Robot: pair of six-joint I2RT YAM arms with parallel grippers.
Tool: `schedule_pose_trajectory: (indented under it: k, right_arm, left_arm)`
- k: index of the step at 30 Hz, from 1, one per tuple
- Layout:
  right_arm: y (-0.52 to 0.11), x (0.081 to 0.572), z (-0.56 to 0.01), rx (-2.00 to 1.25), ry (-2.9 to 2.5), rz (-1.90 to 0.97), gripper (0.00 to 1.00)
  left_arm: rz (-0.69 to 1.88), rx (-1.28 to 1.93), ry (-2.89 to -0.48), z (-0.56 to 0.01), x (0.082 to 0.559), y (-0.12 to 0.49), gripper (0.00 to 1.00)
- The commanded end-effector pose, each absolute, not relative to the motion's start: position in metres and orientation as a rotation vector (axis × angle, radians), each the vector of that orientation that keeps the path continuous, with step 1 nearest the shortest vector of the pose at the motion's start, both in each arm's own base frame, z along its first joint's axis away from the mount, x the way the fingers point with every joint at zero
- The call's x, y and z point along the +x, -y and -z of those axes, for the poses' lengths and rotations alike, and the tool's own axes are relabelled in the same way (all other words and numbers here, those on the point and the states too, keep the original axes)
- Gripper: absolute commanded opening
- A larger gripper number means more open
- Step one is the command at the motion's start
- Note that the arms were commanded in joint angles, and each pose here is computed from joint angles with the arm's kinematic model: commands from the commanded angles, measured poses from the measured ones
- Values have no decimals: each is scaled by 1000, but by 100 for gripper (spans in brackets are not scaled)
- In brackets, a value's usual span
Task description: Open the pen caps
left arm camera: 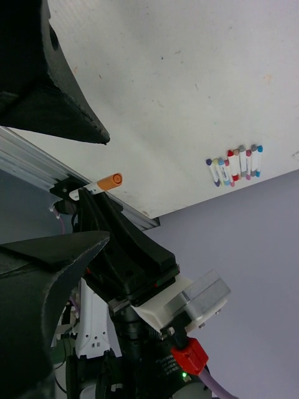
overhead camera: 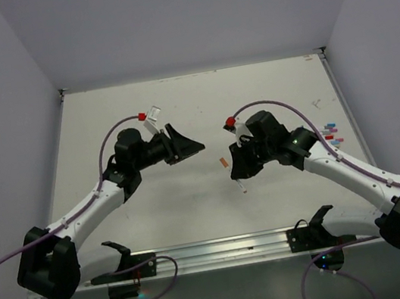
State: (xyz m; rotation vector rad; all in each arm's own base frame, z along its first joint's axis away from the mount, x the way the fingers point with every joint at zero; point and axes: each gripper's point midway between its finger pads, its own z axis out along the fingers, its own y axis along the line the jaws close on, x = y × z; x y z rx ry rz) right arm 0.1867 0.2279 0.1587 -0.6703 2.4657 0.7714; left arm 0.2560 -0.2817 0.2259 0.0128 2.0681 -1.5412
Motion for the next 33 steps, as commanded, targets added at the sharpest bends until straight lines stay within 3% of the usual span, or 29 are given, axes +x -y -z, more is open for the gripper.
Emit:
schedule_pose_trajectory:
  k: [1,14,26,33]
  right_arm:
    - [-251,197,-194,-672,-2333,-871,0]
    - [-263,205,-209,-663,-2265,-889,0]
    - [-273,206,-207,-694,-2274,-921,0]
    - [-272,205,-202,-715,-2287,-908,0]
  left_arm:
    - [1538,40,-1974,-241,257,288,61]
    - [1541,46,-2009,-222,247,313,50]
    - [1544,55,-2029,-215,254,329,50]
    - [1538,49,-2020,-215,259,332,39]
